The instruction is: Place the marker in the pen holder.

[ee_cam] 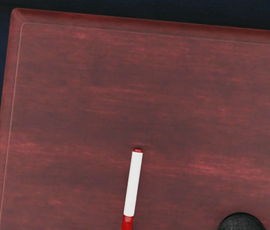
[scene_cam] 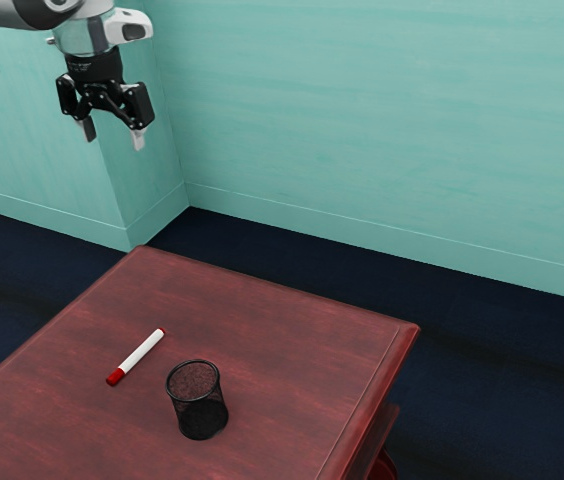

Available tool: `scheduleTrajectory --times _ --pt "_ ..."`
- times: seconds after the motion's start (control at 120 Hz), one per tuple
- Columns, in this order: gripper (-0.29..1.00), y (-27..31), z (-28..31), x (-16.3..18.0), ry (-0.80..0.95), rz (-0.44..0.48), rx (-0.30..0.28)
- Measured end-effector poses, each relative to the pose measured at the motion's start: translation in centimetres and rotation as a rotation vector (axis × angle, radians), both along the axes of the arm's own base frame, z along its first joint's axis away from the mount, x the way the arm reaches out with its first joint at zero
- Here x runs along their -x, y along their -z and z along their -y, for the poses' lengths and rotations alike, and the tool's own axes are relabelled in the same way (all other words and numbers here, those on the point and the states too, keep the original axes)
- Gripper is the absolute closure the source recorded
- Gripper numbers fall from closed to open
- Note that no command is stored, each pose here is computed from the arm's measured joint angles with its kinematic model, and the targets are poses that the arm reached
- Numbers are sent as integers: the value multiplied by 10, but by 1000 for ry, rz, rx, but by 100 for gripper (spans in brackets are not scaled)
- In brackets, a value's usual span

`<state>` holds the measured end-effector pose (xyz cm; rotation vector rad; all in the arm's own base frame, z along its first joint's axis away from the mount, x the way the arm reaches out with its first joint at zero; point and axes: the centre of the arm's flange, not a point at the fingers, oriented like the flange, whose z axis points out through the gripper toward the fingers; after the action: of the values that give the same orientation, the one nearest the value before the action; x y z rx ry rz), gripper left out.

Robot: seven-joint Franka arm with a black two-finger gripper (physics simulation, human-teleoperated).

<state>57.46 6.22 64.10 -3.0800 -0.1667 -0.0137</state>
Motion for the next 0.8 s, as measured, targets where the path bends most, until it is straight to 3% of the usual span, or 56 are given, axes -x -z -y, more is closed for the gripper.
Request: scheduleTrajectory --times 0.333,0.467,0.533,0.625,0.8 --pt "0 0 1 0 -2 0 3" --pt "0 5 22 -4 34 -8 -37" --pt "0 61 38 -14 64 -83 -62" --pt "0 155 19 -22 39 -176 -69" --pt "0 255 11 -32 36 -205 -58"
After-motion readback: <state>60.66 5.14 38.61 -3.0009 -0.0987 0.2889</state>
